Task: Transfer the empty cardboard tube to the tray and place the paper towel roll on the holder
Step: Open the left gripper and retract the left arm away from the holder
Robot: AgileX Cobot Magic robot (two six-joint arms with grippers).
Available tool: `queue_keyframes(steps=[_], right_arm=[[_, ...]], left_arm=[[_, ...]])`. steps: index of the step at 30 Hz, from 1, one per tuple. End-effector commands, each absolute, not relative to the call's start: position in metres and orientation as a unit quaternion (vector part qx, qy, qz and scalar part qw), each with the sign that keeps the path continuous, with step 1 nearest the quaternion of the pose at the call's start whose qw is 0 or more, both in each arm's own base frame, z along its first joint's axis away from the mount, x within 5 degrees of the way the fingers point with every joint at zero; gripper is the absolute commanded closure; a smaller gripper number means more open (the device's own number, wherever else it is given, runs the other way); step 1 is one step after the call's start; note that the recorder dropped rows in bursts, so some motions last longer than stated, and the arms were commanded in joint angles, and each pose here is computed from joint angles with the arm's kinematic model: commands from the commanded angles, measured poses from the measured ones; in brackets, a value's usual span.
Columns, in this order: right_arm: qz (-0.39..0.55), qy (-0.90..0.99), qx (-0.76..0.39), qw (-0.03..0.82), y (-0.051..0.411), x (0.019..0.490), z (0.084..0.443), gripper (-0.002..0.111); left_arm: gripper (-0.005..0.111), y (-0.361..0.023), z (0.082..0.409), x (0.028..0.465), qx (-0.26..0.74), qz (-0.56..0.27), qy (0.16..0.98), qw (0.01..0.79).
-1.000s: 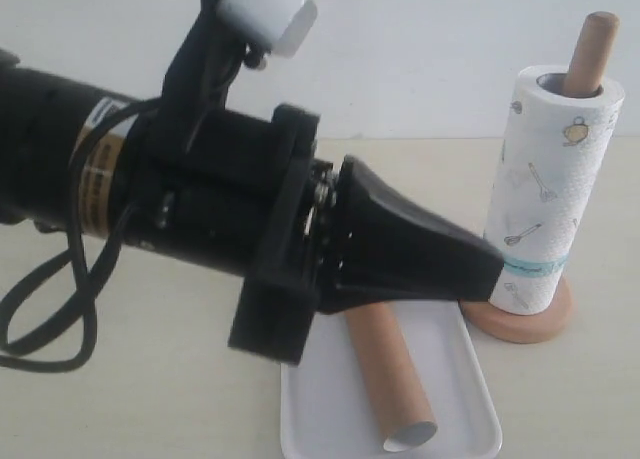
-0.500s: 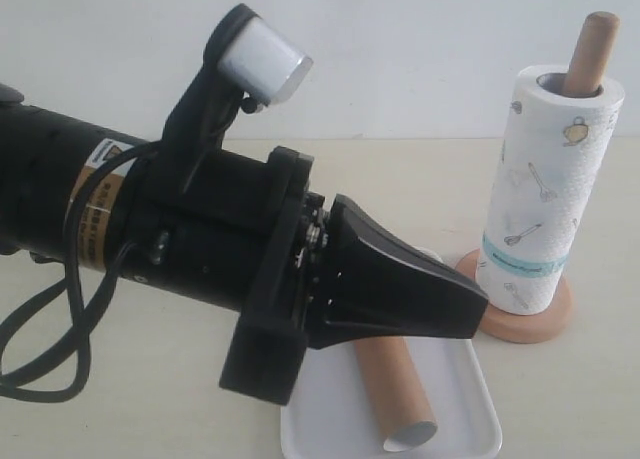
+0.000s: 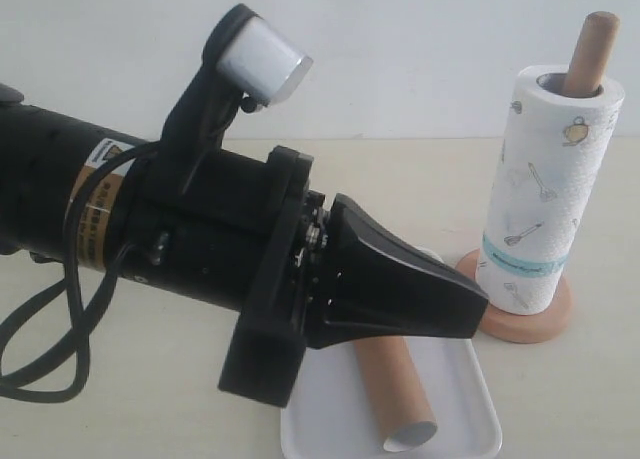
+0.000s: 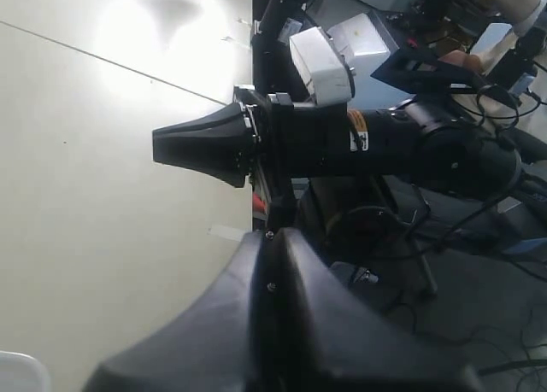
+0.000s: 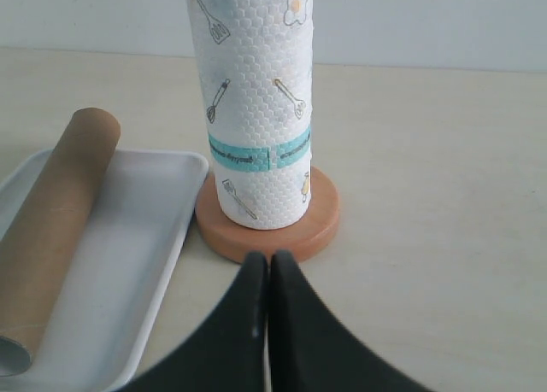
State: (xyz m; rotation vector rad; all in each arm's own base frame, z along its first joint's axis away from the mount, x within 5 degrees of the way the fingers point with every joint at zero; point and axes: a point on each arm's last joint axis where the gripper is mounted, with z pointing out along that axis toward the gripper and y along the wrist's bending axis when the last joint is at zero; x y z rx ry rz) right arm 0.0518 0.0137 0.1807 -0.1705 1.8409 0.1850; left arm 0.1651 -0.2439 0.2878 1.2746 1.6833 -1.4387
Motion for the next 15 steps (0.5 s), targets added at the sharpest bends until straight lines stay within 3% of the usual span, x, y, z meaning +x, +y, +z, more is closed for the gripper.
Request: queue_keyframes(steps=[1,8,15], right_arm=[[0.08,0.791,-0.072,0.602,0.014,0.052,0.181,0.108],[0.08,0.791,-0.072,0.602,0.014,0.052,0.181,0.108],[0.08,0.791,-0.072,0.602,0.014,0.052,0.181,0.108]], left_arm=[[0.103,-0.243,0.29,0.164,0.476,-0.545,0.626,0.291],[0.103,-0.243,0.29,0.164,0.477,-0.544,0.625,0.292],[0.103,-0.23,0.325,0.156,0.449,-0.542,0.611,0.361]])
